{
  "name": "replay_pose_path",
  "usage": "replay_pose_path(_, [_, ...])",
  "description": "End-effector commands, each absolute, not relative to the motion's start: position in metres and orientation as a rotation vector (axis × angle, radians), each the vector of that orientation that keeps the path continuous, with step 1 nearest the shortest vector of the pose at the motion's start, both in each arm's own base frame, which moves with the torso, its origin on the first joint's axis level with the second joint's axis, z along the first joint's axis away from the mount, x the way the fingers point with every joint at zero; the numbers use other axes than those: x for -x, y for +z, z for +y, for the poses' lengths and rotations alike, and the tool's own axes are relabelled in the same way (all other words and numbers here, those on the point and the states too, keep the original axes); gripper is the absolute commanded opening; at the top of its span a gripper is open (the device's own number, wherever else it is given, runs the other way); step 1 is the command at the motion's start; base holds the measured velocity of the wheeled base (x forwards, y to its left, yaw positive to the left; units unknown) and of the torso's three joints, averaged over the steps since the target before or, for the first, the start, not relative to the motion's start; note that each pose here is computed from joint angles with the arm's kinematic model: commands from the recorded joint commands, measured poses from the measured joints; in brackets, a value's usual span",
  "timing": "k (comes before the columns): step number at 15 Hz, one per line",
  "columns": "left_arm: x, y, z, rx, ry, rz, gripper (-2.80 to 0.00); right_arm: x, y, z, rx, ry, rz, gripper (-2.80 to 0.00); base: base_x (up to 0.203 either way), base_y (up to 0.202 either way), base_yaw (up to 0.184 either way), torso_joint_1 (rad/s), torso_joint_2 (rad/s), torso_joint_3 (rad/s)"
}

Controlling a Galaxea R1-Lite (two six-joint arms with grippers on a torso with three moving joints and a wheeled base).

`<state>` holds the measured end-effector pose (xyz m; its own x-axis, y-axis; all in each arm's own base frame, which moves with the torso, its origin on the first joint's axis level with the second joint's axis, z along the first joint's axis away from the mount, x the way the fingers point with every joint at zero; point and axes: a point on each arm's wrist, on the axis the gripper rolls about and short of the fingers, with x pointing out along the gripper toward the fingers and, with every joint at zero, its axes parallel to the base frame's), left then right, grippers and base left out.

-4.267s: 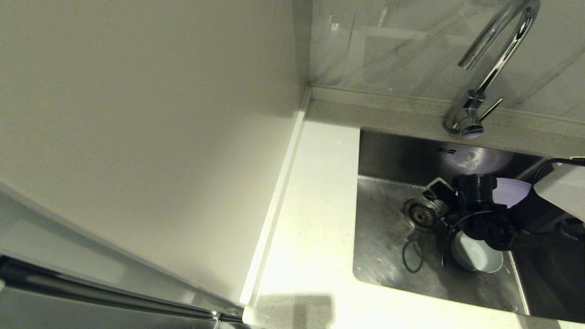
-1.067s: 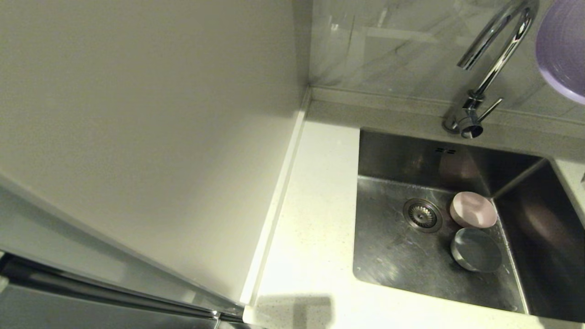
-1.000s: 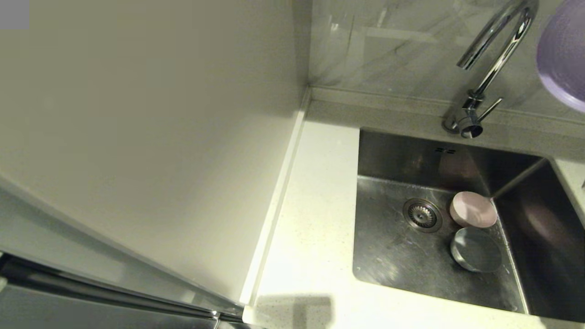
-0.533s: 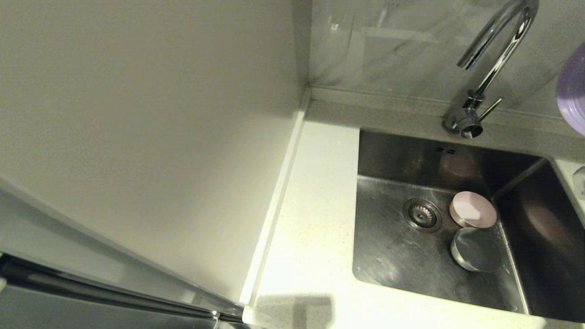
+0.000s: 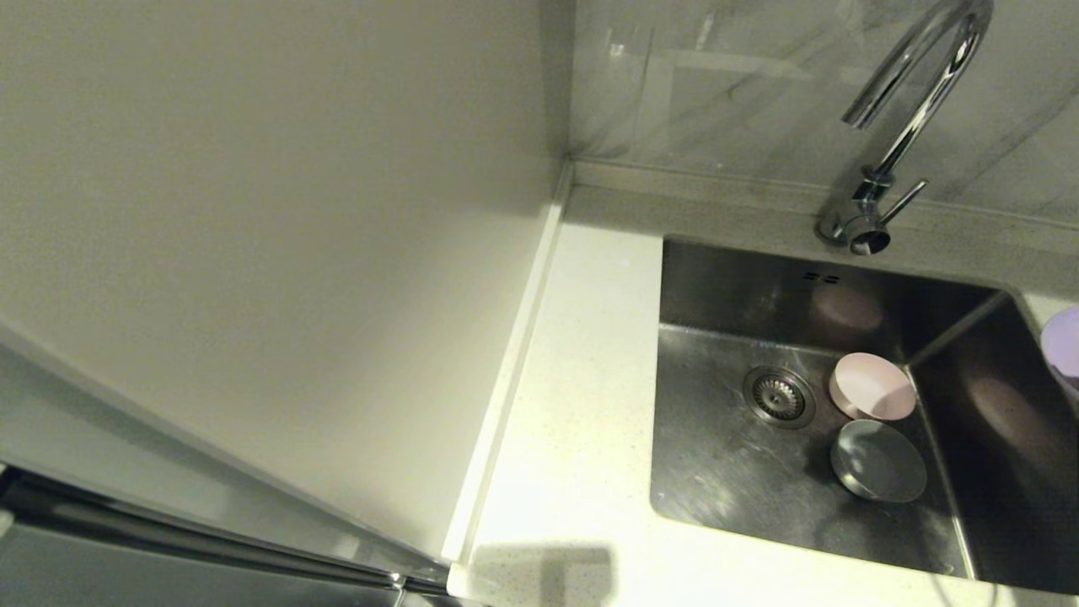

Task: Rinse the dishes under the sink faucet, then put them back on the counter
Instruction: Put a plate back to the table from the sink

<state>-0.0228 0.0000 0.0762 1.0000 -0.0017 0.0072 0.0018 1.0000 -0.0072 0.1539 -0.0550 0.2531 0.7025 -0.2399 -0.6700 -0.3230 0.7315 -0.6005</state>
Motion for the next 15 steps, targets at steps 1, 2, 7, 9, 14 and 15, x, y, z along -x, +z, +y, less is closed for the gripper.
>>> replay_pose_path(1, [0.023, 0.075, 0.0, 0.008, -0.002, -0.005, -2.8, -0.149, 0.261, -0.051, 0.451, 0.014, 0.778, -2.8, 0.0, 0.0, 0.0, 0.0, 0.0, 0.0])
replay_pose_path(2, [0.023, 0.075, 0.0, 0.008, -0.001, -0.005, -2.8, -0.151, 0.262, -0.052, 0.39, -0.003, 0.772, -2.8, 0.0, 0.0, 0.0, 0.0, 0.0, 0.0])
replay_pose_path(7, [0.023, 0.075, 0.0, 0.008, -0.002, -0.005, -2.8, -0.138, 0.263, -0.062, 0.277, -0.113, 0.767, -2.8, 0.0, 0.0, 0.0, 0.0, 0.0, 0.0])
replay_pose_path(9, [0.023, 0.075, 0.0, 0.008, -0.002, -0.005, -2.8, -0.131, 0.259, -0.067, 0.23, -0.117, 0.764, -2.8, 0.0, 0.0, 0.0, 0.0, 0.0, 0.0])
replay_pose_path(14, [0.023, 0.075, 0.0, 0.008, -0.002, -0.005, -2.8, -0.181, 0.244, -0.092, 0.147, -0.097, 0.851, -2.8, 0.0, 0.0, 0.0, 0.0, 0.0, 0.0])
replay_pose_path(15, [0.023, 0.075, 0.0, 0.008, -0.002, -0.005, -2.8, -0.194, 0.24, -0.098, 0.141, -0.088, 0.863, -2.8, 0.0, 0.0, 0.0, 0.0, 0.0, 0.0])
